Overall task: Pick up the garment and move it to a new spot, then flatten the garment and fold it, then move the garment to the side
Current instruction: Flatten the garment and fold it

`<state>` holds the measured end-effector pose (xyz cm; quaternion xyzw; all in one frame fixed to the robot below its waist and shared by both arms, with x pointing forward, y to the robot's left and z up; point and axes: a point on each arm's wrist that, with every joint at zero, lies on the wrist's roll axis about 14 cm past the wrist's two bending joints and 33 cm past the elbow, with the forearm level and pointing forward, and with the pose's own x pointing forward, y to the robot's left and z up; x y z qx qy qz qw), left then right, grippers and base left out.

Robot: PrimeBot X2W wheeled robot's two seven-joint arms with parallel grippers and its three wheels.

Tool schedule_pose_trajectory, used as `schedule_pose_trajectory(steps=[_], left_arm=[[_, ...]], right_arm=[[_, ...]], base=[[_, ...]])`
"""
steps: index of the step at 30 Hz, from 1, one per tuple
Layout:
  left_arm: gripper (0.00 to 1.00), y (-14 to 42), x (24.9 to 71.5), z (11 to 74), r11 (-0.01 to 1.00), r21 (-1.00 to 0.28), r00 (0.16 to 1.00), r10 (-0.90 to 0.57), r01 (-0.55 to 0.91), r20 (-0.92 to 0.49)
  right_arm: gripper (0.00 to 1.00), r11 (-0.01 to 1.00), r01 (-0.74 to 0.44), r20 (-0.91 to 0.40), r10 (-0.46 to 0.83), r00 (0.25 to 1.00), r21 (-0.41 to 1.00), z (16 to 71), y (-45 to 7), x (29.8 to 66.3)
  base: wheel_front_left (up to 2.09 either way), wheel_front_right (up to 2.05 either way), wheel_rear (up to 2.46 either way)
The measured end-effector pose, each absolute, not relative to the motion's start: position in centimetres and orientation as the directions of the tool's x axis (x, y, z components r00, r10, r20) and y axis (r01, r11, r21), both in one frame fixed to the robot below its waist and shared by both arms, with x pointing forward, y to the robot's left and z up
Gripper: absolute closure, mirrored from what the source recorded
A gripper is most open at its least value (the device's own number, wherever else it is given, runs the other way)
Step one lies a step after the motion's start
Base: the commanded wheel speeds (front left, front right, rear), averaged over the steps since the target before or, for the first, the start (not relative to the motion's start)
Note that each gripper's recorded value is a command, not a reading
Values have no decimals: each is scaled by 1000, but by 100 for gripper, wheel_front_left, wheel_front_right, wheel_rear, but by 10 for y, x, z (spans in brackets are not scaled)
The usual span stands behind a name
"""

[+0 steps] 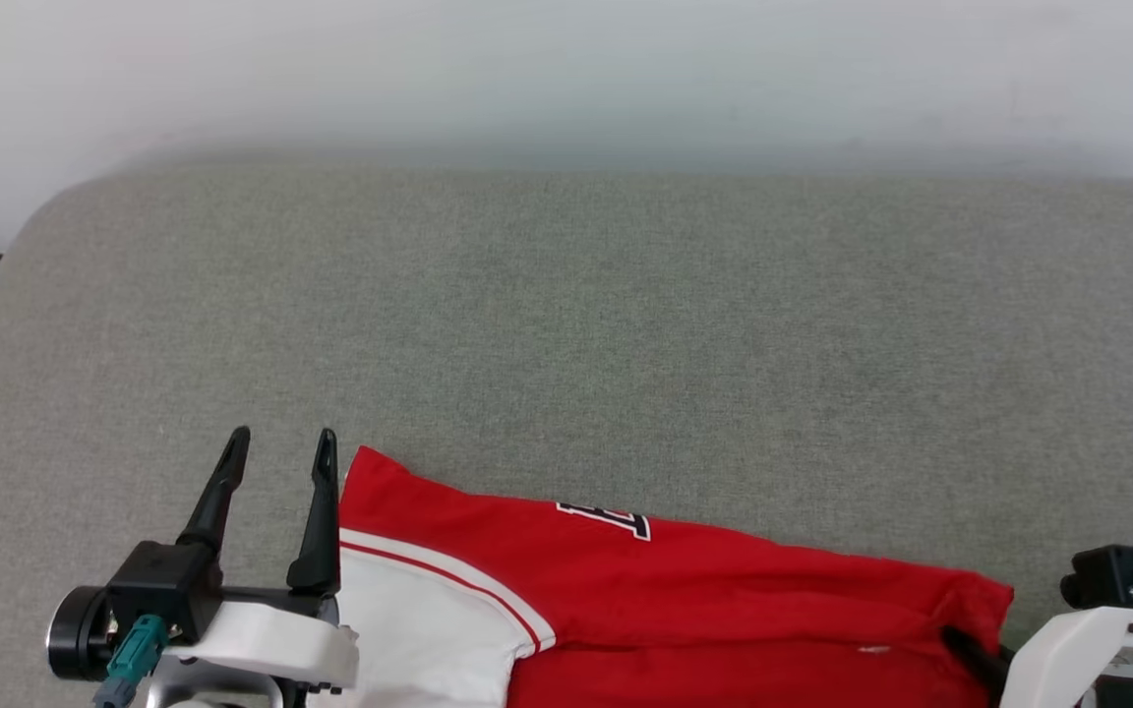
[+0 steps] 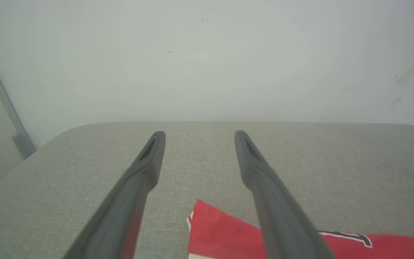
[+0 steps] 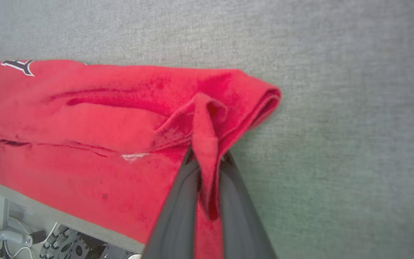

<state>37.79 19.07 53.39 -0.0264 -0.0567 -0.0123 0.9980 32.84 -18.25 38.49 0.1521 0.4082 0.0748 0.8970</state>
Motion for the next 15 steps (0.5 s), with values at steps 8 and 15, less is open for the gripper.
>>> schedule_pose_trajectory(steps=[8, 15], left_arm=[[0, 184, 374, 540, 998, -31, 992, -42, 46, 118], [0, 178, 373, 544, 998, -32, 990, -56, 61, 126]], right_arm=[[100, 957, 87, -688, 134, 714, 277, 408, -236, 324], [100, 946, 218, -683, 5, 730, 240, 421, -287, 314]], base=[[0, 0, 0], [0, 0, 0]])
